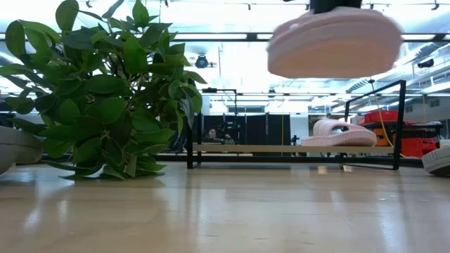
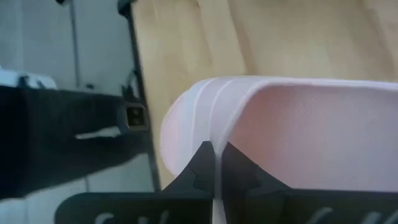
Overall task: Pick and place slides into the shelf
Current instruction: Put the pink slide on the shelf
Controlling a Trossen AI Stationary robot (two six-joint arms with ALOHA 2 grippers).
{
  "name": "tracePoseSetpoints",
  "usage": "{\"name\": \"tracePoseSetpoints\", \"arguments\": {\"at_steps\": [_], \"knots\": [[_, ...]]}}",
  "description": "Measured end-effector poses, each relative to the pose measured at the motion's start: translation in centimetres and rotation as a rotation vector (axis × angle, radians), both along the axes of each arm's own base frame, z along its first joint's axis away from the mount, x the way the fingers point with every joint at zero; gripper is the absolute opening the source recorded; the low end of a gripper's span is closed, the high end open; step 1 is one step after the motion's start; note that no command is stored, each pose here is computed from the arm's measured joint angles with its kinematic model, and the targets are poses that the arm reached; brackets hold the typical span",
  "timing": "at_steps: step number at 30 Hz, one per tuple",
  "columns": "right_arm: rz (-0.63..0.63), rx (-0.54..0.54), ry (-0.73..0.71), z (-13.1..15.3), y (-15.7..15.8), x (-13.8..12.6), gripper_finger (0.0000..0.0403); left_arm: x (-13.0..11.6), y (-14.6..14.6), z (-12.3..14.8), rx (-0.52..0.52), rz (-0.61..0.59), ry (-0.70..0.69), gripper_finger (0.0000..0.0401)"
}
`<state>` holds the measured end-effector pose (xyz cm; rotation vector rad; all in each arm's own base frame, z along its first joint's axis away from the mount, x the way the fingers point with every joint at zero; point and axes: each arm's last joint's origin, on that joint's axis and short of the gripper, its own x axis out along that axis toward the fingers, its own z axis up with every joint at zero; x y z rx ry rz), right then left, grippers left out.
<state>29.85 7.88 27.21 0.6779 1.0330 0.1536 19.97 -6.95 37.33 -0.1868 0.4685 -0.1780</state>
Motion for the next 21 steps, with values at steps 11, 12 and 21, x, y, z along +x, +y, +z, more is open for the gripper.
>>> {"name": "tracePoseSetpoints", "arguments": {"at_steps": [11,12,21], "knots": [[0.208,-0.152,0.099,0.0,-1.7,-2.7,0.0009,0.6,0.0,1.7,0.027,0.053,-0.196,0.0016],[0.22,-0.159,0.103,0.0,-1.9,-2.8,0.0009,0.7,0.0,1.7,0.027,0.059,-0.201,0.0017],[0.236,-0.152,0.08,0.4,-4.7,-2.5,0.0009,4.1,-0.2,-0.3,0.133,0.08,-0.15,0.0014]]}}
